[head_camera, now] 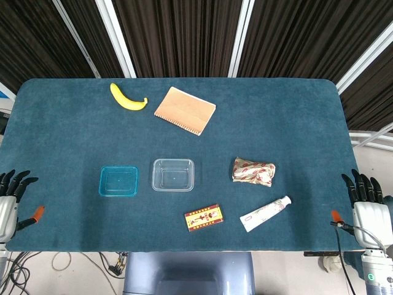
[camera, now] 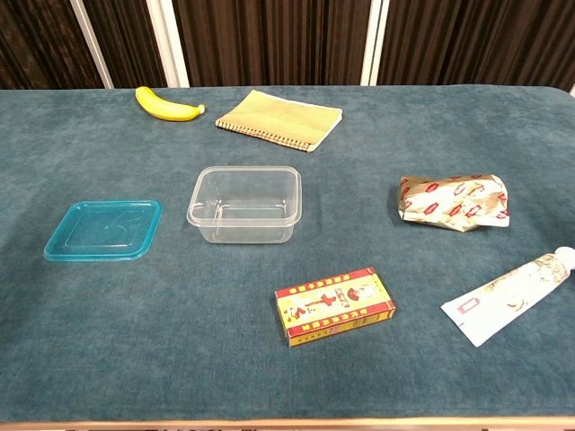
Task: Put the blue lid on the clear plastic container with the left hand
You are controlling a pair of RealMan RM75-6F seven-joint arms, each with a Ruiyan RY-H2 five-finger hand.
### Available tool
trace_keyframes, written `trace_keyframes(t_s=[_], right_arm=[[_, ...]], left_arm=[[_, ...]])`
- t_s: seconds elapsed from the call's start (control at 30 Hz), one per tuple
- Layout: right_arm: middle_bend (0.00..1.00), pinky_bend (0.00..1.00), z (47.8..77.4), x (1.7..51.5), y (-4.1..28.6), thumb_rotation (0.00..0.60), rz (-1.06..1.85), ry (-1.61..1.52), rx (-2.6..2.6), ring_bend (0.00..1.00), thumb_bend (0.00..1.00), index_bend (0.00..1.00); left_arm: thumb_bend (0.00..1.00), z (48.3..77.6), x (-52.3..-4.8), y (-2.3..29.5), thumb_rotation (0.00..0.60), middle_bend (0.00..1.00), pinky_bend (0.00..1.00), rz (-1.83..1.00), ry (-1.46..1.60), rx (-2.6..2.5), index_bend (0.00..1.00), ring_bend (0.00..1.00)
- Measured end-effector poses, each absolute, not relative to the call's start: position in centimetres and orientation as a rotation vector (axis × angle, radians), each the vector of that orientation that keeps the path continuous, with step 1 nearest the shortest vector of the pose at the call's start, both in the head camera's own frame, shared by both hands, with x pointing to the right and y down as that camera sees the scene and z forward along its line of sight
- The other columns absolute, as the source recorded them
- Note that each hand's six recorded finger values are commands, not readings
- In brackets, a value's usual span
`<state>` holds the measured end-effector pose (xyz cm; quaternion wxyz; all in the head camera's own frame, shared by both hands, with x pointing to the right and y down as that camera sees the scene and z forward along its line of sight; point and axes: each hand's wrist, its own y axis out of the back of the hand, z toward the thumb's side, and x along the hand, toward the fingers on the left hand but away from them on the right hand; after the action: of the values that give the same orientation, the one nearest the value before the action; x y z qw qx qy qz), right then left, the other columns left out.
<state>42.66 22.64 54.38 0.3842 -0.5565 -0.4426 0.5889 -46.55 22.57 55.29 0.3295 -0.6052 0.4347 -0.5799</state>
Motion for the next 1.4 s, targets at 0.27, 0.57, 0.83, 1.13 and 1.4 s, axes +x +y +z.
trace_keyframes(t_s=[0.27,0.57,0.83,1.13,1.4], right_arm=[[0.03,0.0,54.4,42.8,22.6,0.6,1.504,-1.13,-1.416,0.01,0.3,0.12],[0.03,0.0,54.3,42.6,22.7,0.6,1.5,-1.126,-1.417,0.01,0.3,0.12],[0.03,0.0,54.3,42.6,22.7,0.6,1.5,-1.127,-1.417,0.01,0.3,0.12],[0.03,0.0,54.2,42.7,22.8,0.6,1.5,-1.145,-1.425,0.01,0.3,0.12],[0.03,0.0,54.2,42.5,22.9,0.6,1.499,-1.14,-1.427,0.01,0.3,0.12]], left_arm=[[0.27,55.3,-46.4,22.7,0.6,0.11,0.0,-1.525,1.132,-1.578,0.22,0.0],[0.26,55.3,-46.9,22.6,0.6,0.11,0.0,-1.547,1.16,-1.571,0.2,0.0],[0.21,55.7,-46.9,22.5,0.6,0.1,0.0,-1.56,1.146,-1.574,0.18,0.0],[0.1,56.0,-46.6,21.5,0.6,0.09,0.0,-1.542,1.124,-1.596,0.12,0.0],[0.08,58.0,-43.5,17.7,0.6,0.07,0.01,-1.601,0.949,-1.735,0.1,0.0]])
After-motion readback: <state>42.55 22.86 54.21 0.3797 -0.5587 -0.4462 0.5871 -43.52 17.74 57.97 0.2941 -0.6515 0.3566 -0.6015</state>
